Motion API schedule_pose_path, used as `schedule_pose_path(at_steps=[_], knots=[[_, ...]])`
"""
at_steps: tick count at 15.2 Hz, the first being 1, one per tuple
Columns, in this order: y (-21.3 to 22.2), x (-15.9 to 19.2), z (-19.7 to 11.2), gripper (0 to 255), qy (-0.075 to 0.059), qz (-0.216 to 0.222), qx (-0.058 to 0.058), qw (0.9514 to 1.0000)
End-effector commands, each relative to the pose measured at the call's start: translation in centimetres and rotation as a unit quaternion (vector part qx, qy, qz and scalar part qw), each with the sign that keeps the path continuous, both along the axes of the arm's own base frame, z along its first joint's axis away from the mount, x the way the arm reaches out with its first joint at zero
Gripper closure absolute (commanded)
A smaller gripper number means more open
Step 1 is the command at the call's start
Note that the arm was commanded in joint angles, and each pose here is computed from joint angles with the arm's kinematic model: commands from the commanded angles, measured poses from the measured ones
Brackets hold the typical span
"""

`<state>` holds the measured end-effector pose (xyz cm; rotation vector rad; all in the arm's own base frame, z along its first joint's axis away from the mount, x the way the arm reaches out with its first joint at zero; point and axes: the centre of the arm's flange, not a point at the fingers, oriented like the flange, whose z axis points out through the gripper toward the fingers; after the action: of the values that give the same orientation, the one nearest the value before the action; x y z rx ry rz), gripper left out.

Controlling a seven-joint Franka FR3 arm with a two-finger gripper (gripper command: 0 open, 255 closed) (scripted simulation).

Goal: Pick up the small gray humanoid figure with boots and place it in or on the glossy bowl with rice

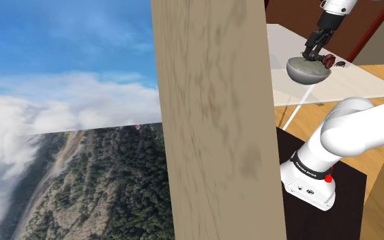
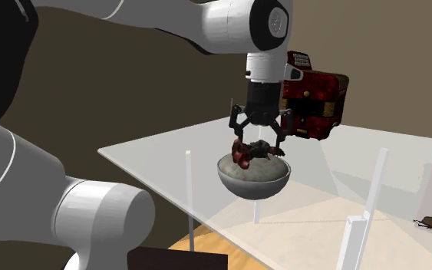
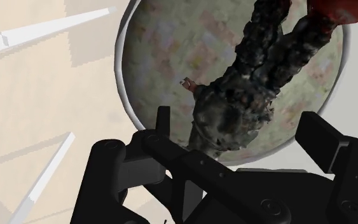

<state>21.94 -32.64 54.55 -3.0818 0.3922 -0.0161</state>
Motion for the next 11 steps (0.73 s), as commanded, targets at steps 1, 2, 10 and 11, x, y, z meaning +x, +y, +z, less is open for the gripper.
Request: schedule_pose_path(at_steps=[1,2,10,11], knots=[[-0.1,0.0,2.0,0,0.000,0.000,0.000,1.0000],[-0.1,0.0,3.3,0,0.000,0.000,0.000,1.0000],[-0.2,0.0,4.4,0,0.000,0.000,0.000,1.0000],[-0.2,0.0,4.4,0,0.000,0.000,0.000,1.0000]])
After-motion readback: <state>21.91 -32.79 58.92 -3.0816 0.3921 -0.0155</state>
